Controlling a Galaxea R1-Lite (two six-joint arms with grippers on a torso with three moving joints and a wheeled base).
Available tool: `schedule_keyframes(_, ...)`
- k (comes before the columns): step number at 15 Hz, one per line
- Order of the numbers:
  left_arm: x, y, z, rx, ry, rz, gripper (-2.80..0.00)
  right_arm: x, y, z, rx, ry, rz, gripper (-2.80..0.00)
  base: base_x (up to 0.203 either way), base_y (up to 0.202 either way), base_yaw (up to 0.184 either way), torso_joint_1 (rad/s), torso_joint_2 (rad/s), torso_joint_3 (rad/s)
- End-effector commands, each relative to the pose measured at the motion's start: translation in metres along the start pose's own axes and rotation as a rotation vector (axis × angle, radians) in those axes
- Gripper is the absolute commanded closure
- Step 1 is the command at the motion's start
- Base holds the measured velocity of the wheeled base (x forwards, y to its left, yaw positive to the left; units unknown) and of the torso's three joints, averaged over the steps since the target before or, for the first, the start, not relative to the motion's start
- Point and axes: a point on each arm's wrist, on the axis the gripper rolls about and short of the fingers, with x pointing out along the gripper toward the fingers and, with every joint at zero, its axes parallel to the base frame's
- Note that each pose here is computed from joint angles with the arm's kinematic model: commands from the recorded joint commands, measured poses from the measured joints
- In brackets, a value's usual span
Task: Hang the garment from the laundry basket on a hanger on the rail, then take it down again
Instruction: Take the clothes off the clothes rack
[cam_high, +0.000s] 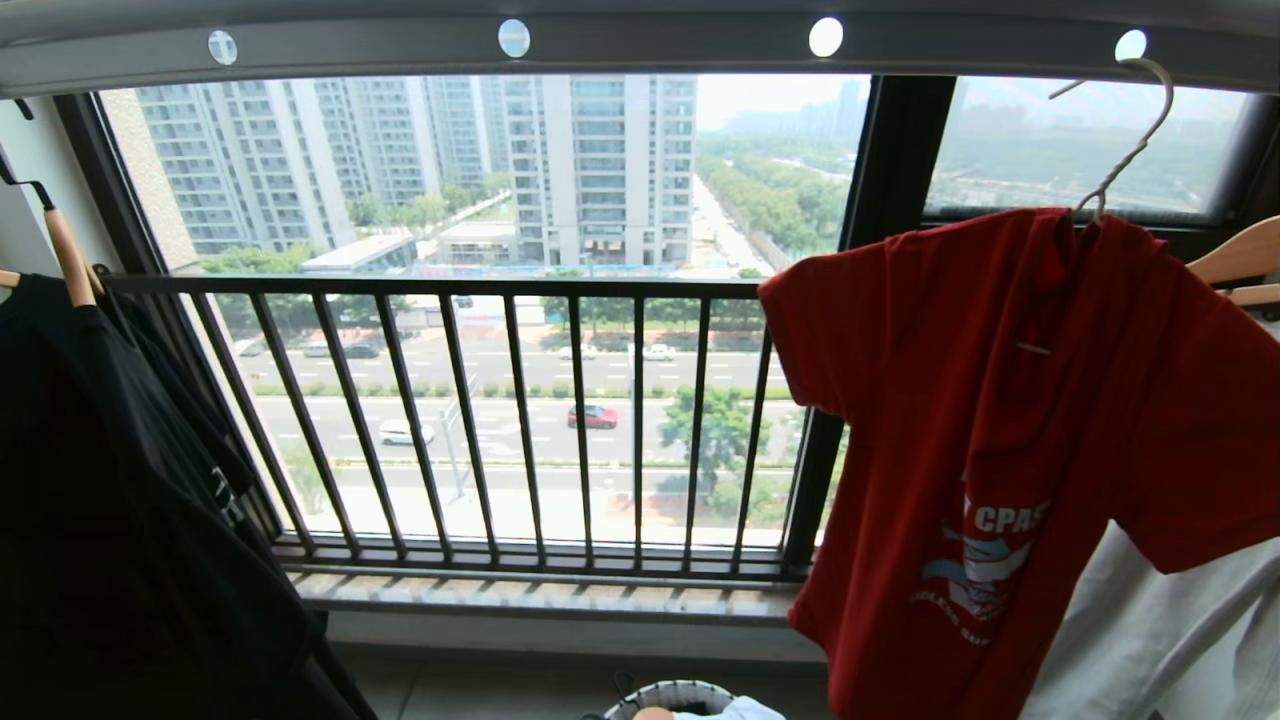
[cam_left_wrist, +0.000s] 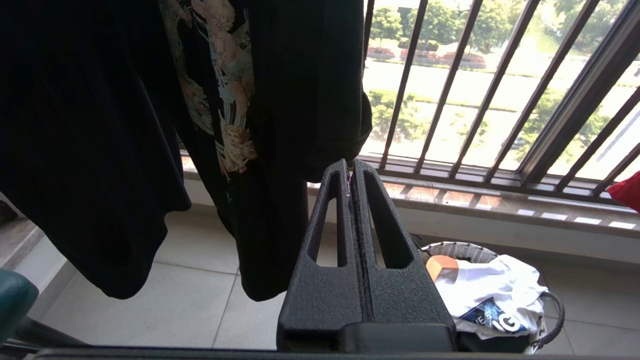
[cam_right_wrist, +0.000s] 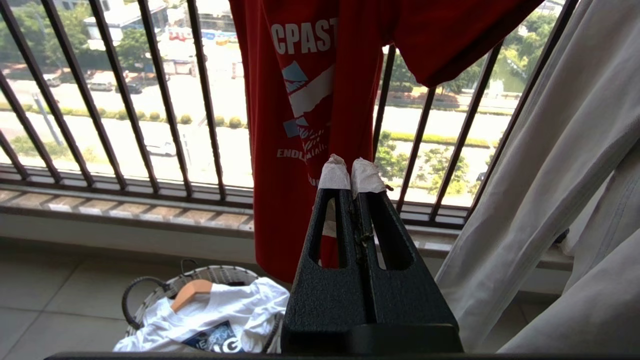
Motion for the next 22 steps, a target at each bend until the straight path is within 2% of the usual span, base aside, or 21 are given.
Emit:
schedule_keyframes(1,0.000,0.000,0.000,-0.001,0.001,0.001,0.00,-0.005,0.000,0.022,-0.001,-0.008,0.007,0.00,0.000,0.000,0.000,0.000,0.00,0.000)
schedule_keyframes(4,0.000,0.000,0.000,-0.001,0.001,0.001,0.00,0.003,-0.001,0.063,0.003,0.049,0.035,0.00,0.000,0.000,0.000,0.000,0.00,0.000)
schedule_keyframes(6,0.000,0.000,0.000,-0.001,0.000,0.002,0.00,0.015,-0.002,0.092,0.006,0.075,0.083,0.00,0.000,0.000,0.000,0.000,0.00,0.000)
schedule_keyframes(11,0.000,0.000,0.000,-0.001,0.001,0.001,0.00,0.082,-0.002,0.168,0.025,0.163,0.236,0.00,0.000,0.000,0.000,0.000,0.00,0.000)
schedule_keyframes(16,0.000,0.000,0.000,-0.001,0.001,0.001,0.00,0.155,-0.005,0.243,0.016,0.107,0.269,0.00,0.000,0.000,0.000,0.000,0.00,0.000)
schedule_keyframes(17,0.000,0.000,0.000,-0.001,0.001,0.001,0.00,0.169,-0.006,0.256,0.012,0.089,0.261,-2.80,0.000,0.000,0.000,0.000,0.00,0.000)
schedule_keyframes(19,0.000,0.000,0.000,-0.001,0.001,0.001,0.00,0.197,-0.008,0.273,0.009,0.072,0.238,-2.80,0.000,0.000,0.000,0.000,0.00,0.000)
schedule_keyframes(22,0.000,0.000,0.000,-0.001,0.000,0.002,0.00,0.232,-0.011,0.281,0.008,0.077,0.201,-2.80,0.000,0.000,0.000,0.000,0.00,0.000)
